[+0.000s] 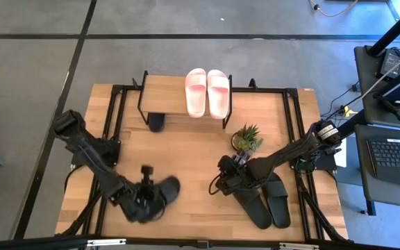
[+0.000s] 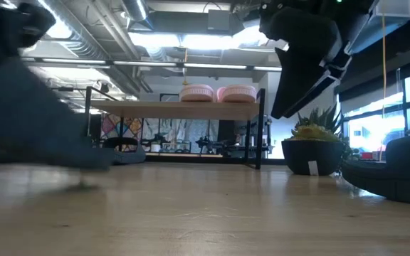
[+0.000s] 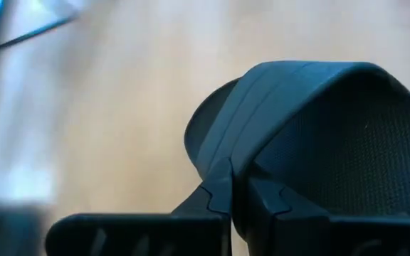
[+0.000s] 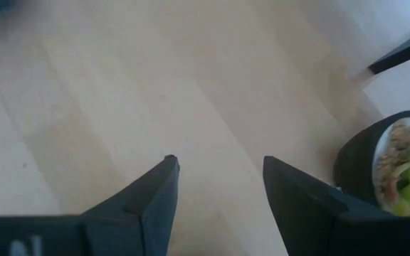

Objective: Pick and place slides into the shelf
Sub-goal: Put the black slide under the shelf

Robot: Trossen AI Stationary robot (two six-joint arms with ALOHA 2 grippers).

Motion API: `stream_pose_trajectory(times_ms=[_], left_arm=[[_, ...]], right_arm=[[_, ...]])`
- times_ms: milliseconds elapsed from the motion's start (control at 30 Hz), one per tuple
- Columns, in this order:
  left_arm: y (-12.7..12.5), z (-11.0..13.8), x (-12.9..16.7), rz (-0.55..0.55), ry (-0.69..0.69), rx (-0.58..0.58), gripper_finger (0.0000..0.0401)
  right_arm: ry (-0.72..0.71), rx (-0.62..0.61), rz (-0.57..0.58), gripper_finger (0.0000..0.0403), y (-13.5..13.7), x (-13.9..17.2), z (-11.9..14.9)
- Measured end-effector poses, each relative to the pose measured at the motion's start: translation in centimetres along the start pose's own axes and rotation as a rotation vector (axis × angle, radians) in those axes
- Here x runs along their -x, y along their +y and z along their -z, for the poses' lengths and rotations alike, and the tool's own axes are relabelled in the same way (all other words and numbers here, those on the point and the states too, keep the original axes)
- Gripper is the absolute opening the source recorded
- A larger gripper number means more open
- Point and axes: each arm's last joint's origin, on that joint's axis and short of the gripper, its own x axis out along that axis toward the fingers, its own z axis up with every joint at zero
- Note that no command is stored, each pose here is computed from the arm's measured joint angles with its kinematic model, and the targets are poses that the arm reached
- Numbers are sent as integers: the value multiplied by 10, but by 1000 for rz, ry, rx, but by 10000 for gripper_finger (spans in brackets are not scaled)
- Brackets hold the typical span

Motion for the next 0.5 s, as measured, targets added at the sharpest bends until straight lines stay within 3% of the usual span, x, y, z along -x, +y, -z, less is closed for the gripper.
stream_pose_trajectory(times_ms=[233,500], left_arm=[[68,-19,-3,-241,-16,147,3],[135,-29,-43,-431,113,216,2]], right_arm=[[-38,-4,32,206,-2,-1,-2],[-32,-31,60,206,-10,-8,-11]])
